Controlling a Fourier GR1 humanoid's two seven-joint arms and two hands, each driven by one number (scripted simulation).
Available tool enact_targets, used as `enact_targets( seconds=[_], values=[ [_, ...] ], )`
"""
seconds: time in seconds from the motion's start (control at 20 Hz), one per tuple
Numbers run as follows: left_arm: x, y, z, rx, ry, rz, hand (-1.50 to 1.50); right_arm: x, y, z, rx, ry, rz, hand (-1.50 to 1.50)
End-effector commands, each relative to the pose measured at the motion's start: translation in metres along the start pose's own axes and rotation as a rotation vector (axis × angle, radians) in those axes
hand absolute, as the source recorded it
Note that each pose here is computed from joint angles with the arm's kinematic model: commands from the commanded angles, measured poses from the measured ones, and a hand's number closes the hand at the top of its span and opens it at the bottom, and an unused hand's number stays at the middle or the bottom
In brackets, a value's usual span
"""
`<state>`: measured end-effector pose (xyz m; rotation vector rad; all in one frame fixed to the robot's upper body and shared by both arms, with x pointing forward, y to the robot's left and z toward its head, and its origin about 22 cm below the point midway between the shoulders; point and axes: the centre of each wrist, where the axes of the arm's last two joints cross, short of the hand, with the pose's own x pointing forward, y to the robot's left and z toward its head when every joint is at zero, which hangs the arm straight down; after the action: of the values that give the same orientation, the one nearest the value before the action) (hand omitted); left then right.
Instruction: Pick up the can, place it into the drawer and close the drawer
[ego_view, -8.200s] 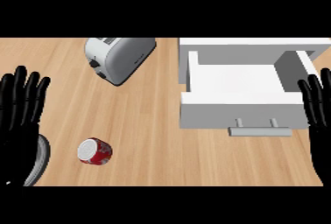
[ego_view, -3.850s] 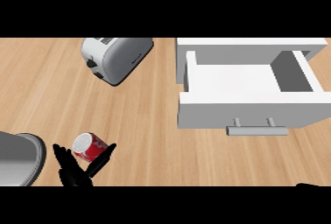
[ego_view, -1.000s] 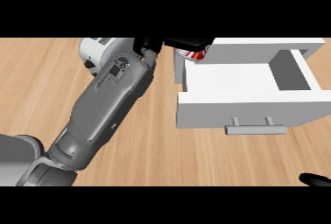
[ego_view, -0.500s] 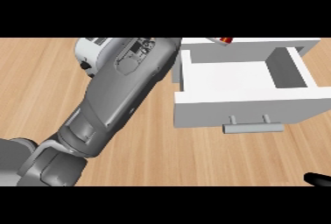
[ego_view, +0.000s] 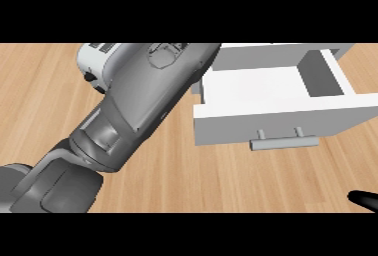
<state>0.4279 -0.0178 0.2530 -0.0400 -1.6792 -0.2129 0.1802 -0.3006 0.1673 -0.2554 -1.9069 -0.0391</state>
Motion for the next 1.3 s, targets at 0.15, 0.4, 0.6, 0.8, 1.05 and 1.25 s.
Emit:
enact_targets(
  seconds=[0.15, 0.4, 0.6, 0.8, 1.05, 1.25],
  values=[
    [-0.005, -0.001, -0.005, 0.097, -0.008, -0.046, 1.50, 0.006, 0.004, -0.001, 0.009, -0.007, 0.007, -1.50],
    [-0.009, -0.002, -0.005, 0.169, -0.012, -0.052, -1.50, 0.013, 0.015, -0.008, 0.054, -0.015, 0.015, -1.50],
    [-0.001, -0.003, -0.007, 0.167, -0.009, -0.045, -1.50, 0.005, 0.005, -0.013, 0.033, -0.036, 0.041, -1.50],
    [-0.011, 0.001, -0.008, 0.185, -0.027, -0.046, -1.50, 0.007, 0.013, -0.013, 0.077, -0.085, 0.155, -1.50],
    [0.002, -0.002, -0.008, 0.216, -0.008, 0.013, -1.50, 0.017, 0.018, -0.023, 0.166, -0.164, 0.275, -1.50],
    [-0.008, 0.003, -0.009, 0.173, -0.008, 0.073, -1.50, 0.012, 0.029, -0.035, 0.176, -0.200, 0.412, -1.50]
  ],
)
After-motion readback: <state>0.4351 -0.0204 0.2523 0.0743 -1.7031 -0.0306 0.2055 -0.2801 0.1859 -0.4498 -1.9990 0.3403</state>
